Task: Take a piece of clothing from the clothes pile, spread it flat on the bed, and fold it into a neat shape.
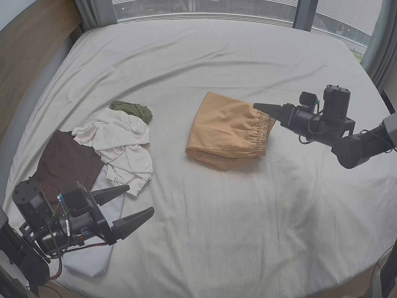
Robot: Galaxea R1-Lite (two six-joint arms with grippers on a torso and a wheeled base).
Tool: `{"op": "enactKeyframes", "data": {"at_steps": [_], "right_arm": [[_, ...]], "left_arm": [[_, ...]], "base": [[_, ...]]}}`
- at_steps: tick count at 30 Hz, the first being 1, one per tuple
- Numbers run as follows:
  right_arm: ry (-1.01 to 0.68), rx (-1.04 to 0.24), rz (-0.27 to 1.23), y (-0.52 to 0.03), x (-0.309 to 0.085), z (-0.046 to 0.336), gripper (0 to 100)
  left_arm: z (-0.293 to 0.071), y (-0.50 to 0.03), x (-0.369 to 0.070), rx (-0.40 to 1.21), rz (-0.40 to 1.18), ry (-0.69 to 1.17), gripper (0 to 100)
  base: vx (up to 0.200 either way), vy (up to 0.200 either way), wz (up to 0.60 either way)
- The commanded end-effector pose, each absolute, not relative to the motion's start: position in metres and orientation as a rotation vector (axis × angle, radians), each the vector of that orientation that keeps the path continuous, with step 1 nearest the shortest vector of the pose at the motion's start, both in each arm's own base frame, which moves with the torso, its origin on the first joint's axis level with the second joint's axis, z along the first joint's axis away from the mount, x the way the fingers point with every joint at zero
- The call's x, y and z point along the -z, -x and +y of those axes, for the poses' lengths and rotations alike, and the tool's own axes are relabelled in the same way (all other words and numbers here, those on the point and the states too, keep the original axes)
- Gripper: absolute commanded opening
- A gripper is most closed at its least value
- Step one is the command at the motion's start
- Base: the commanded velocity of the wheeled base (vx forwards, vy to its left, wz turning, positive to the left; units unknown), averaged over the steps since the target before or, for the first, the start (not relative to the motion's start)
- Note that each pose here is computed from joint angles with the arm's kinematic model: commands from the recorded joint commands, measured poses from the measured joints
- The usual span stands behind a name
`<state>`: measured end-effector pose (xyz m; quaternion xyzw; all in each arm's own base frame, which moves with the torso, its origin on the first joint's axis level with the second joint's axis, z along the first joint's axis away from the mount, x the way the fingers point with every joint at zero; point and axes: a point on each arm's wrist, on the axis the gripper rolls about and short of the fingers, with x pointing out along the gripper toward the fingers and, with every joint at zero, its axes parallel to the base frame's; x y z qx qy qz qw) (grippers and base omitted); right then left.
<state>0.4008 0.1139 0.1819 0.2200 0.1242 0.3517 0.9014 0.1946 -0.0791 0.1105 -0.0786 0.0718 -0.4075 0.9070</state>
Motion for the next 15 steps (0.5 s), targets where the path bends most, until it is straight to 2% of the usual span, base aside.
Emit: {"op": "enactKeyframes", "data": {"at_steps": [1, 5, 15], "right_arm": [[-0.47, -0.726, 0.326, -0.426, -0.148, 0.127, 100], [-0.47, -0.722, 0.368, -0.442, -0.127, 0.136, 100], [-0.429, -0.674, 0.382, -0.454, -0.107, 0.13, 100]], "left_arm": [[-0.078, -0.194, -0.11, 0.839, 0.153, 0.165, 100], [-0.078, -0.194, -0.109, 0.837, 0.16, 0.168, 100], [-0.078, -0.193, -0.109, 0.835, 0.158, 0.168, 100]], "base": [[0.0, 0.0, 0.0], [0.0, 0.0, 0.0], [0.0, 0.0, 0.0]]}}
